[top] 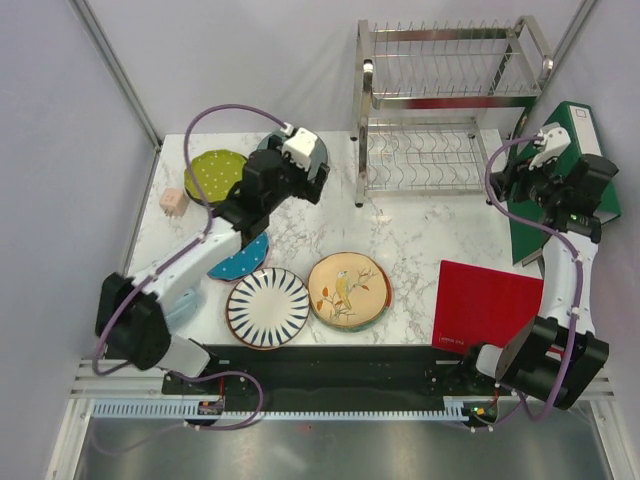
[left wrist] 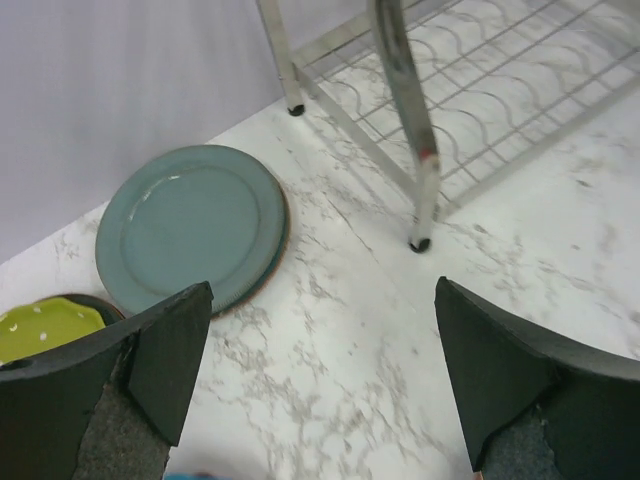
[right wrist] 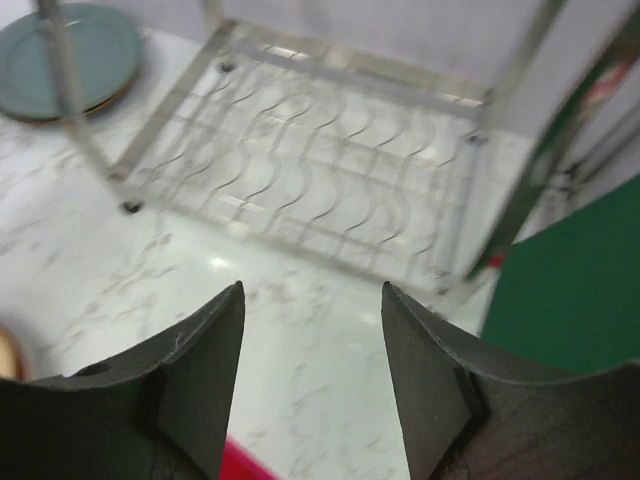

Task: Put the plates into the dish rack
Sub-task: Pick up the plate at the center of the board.

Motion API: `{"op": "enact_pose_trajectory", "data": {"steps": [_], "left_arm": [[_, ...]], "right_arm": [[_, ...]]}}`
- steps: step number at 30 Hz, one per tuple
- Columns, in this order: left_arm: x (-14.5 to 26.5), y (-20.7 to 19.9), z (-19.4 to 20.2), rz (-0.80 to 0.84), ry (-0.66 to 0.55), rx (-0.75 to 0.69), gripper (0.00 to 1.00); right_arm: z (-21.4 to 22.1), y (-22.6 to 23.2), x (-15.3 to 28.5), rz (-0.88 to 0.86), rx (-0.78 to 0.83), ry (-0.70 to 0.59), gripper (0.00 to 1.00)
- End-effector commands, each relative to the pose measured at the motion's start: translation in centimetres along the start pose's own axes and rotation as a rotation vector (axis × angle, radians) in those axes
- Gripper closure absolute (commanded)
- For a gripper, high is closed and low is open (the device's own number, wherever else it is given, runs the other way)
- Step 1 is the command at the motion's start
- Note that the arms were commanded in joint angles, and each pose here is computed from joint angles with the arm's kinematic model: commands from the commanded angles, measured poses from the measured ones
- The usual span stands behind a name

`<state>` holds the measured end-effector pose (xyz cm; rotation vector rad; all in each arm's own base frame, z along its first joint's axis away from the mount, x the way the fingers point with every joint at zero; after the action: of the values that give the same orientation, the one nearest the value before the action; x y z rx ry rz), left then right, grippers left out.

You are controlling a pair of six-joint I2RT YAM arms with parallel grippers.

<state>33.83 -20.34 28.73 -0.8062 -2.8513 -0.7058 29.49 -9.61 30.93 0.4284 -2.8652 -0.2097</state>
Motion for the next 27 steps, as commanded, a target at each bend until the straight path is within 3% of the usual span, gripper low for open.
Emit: {"op": "enact_pose_trajectory", "data": {"steps": [1,2,5,9,15,19,27], "left_arm": [[5.8,-2.2,1.1,0.219,0.113,0.146,0.01],[6.8,-3.4,2.6,0.317,0.189,0.174,0.01],[9.4,-5.4,4.5,0.502,0.224,0.272,0.1],[11.4,-6.2,7.1,0.6,0.301,0.473,0.22],[10.7,-6.3,9.6,0.623,0.327,0.534,0.28],[9.0,-6.6,10.7,0.739,0.397,0.629,0.33],[8.1,-6.9,12.0,0.724,0.409,0.611,0.36]], "right_arm": [[4.1,3.8,0.4,-0.289,-0.276,0.253,0.36],[5.6,4.7,0.5,-0.314,-0.356,0.336,0.36],[9.3,7.8,-0.2,-0.427,-0.478,0.524,0.4],[12.4,11.7,-1.2,-0.499,-0.526,0.673,0.41],[15.3,15.2,-1.9,-0.54,-0.59,0.771,0.41],[17.0,15.9,-1.9,-0.528,-0.627,0.809,0.44],[19.0,16.4,-3.0,-0.518,-0.598,0.901,0.48]]}}
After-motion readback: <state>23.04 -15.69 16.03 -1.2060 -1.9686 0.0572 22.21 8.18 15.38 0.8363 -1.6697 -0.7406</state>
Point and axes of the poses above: each gripper's point midway between its finger pads, its own x axis back along the fingers, its own y axis along the line the jaws close on, z = x × y, the point moved 10 cm from there along x, back along the fingers, and after that the axes turned 14 degrees about -x, right-handed, at the moved point
